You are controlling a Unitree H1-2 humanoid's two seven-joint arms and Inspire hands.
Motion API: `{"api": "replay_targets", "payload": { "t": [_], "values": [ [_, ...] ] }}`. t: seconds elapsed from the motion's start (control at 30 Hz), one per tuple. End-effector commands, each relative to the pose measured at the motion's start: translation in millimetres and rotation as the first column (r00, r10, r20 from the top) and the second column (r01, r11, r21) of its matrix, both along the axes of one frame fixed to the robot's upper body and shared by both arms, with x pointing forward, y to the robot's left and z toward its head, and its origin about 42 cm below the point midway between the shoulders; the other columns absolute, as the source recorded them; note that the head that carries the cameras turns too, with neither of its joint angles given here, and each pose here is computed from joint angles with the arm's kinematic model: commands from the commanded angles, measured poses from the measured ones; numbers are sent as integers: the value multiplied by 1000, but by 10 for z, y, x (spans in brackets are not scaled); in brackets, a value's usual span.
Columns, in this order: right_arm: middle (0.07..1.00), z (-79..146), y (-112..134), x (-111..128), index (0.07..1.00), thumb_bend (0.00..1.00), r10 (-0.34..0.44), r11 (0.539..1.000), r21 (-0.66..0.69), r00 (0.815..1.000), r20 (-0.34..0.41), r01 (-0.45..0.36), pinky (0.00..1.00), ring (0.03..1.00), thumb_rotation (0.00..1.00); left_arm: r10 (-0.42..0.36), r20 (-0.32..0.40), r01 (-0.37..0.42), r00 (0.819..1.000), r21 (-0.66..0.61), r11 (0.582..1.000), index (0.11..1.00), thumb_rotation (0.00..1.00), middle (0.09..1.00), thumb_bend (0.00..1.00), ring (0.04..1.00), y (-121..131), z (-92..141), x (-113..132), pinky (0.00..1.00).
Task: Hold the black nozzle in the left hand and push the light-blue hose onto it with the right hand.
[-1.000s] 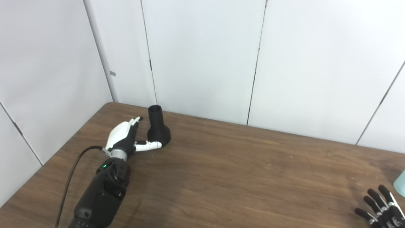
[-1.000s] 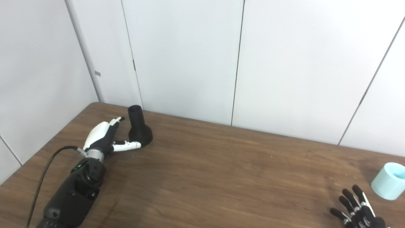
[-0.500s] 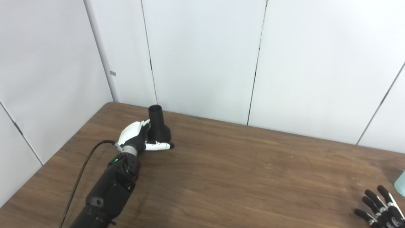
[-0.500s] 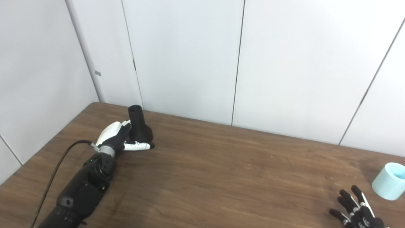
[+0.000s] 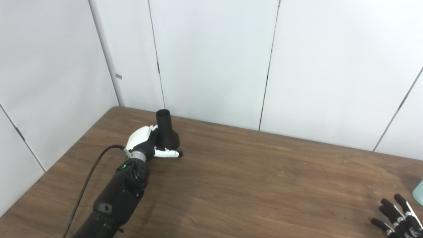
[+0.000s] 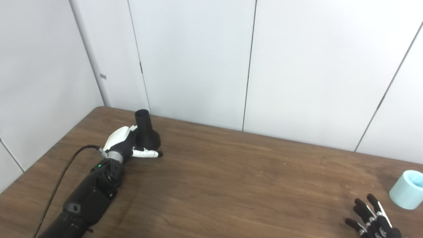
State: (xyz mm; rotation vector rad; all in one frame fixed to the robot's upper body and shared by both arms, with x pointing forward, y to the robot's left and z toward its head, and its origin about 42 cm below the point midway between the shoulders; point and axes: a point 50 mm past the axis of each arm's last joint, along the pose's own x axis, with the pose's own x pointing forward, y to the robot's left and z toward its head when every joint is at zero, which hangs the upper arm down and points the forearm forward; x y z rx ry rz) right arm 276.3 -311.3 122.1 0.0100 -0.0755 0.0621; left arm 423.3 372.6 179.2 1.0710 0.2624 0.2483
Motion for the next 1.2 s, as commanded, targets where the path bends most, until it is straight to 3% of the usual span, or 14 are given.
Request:
{"api": "replay_targets", "payload": {
  "t": [0.0, 0.27, 0.43, 0.5, 0.53, 0.57, 0.63, 0.83, 1.17],
  "values": [
    [911, -108, 15, -103, 979, 668, -9, 1000, 8, 999, -39, 9, 805, 938, 1000, -12, 75, 9, 997, 39, 999, 885, 385, 992, 1000, 1000, 45, 282, 133, 1000],
    [907, -94, 29, -112, 974, 670, -9, 1000, 5, 999, -37, 10, 808, 939, 1000, -8, 80, 4, 997, 56, 998, 811, 350, 886, 1000, 1000, 35, 313, 156, 1000],
    [903, -86, 27, -109, 972, 669, -10, 1000, 4, 999, -34, 10, 813, 940, 1000, -2, 93, -4, 996, 57, 998, 693, 236, 785, 934, 935, 30, 328, 166, 1000],
    [899, -81, 24, -111, 970, 669, -10, 1000, 3, 999, -31, 10, 814, 938, 1000, -5, 118, -1, 993, 48, 999, 605, 100, 666, 880, 875, 24, 330, 152, 1000],
    [899, -78, 25, -111, 969, 669, -10, 1000, 2, 1000, -30, 10, 814, 938, 1000, -6, 133, 0, 991, 45, 999, 549, 78, 622, 706, 851, 24, 321, 146, 1000],
    [899, -75, 26, -110, 968, 668, -9, 1000, 2, 1000, -29, 10, 815, 937, 1000, -7, 149, 0, 989, 43, 999, 513, 62, 581, 598, 825, 28, 305, 143, 1000],
    [898, -74, 26, -108, 968, 668, -9, 1000, 2, 1000, -27, 10, 816, 938, 1000, -5, 181, -3, 984, 42, 999, 476, 16, 536, 542, 794, 33, 281, 140, 1000],
    [890, -64, 29, -109, 967, 667, -11, 1000, 3, 1000, -24, 12, 816, 936, 1000, 1, 223, -14, 975, 56, 998, 475, 0, 503, 524, 737, 15, 227, 156, 1000],
    [878, -40, 62, -104, 968, 664, -14, 1000, 4, 1000, -20, 14, 818, 928, 1000, -18, 219, 6, 976, 54, 999, 486, 0, 488, 525, 734, 1, 218, 140, 1000]
  ]
}}
